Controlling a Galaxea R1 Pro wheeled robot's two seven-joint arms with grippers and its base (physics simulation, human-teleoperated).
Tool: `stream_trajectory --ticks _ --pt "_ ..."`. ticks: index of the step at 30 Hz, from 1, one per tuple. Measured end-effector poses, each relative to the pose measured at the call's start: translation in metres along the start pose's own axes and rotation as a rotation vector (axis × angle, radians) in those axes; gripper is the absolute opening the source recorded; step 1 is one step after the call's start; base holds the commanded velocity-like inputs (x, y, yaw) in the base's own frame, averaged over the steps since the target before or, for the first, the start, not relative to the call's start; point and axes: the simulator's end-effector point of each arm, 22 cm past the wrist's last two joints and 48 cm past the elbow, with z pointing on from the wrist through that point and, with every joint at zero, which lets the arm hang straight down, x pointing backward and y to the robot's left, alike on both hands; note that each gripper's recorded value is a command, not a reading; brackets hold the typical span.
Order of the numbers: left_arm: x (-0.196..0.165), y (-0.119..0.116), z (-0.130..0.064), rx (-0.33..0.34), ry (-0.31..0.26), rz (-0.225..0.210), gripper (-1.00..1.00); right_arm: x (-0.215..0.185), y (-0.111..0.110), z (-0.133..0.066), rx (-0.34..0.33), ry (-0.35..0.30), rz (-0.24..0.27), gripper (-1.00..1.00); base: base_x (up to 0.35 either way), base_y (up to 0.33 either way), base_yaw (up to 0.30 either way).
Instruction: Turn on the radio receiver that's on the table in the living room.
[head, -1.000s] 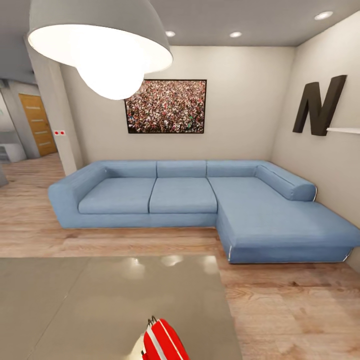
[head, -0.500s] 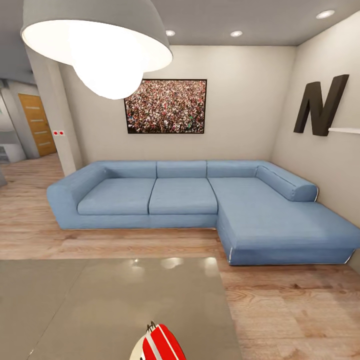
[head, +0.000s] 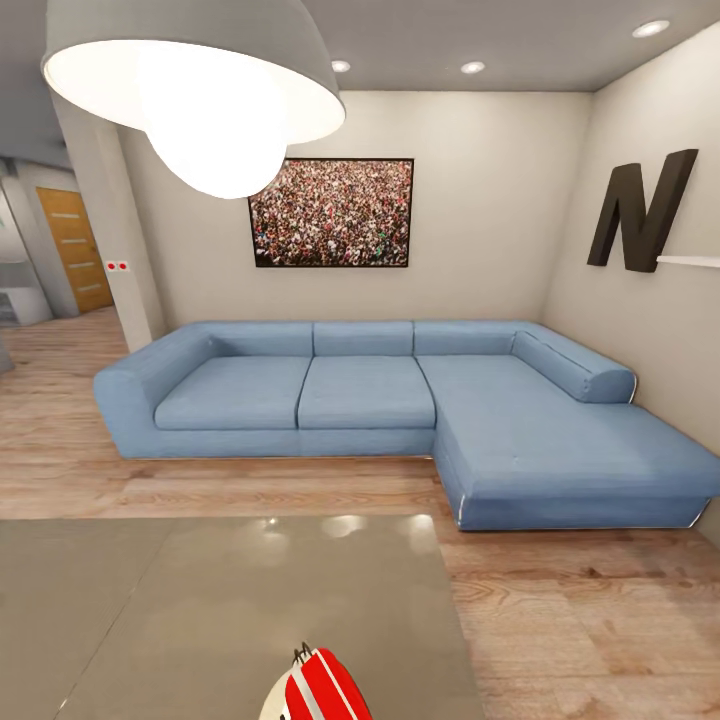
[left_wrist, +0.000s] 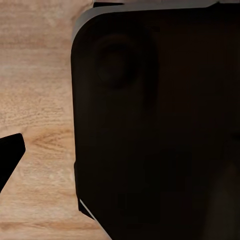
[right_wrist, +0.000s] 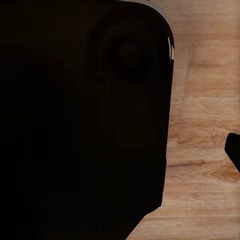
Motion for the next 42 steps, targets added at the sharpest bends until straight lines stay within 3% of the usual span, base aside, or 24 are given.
stream_trajectory --ticks 9,42 --pt "-0.009 0.001 0.000 -0.003 -0.018 0.000 1.00 0.000 -0.001 0.000 0.001 0.000 0.000 1.00 0.000 0.000 0.000" --pt "-0.009 0.000 -0.053 0.000 -0.014 -0.001 1.00 0.000 0.002 -0.053 -0.003 0.001 0.006 1.00 0.000 0.000 0.000"
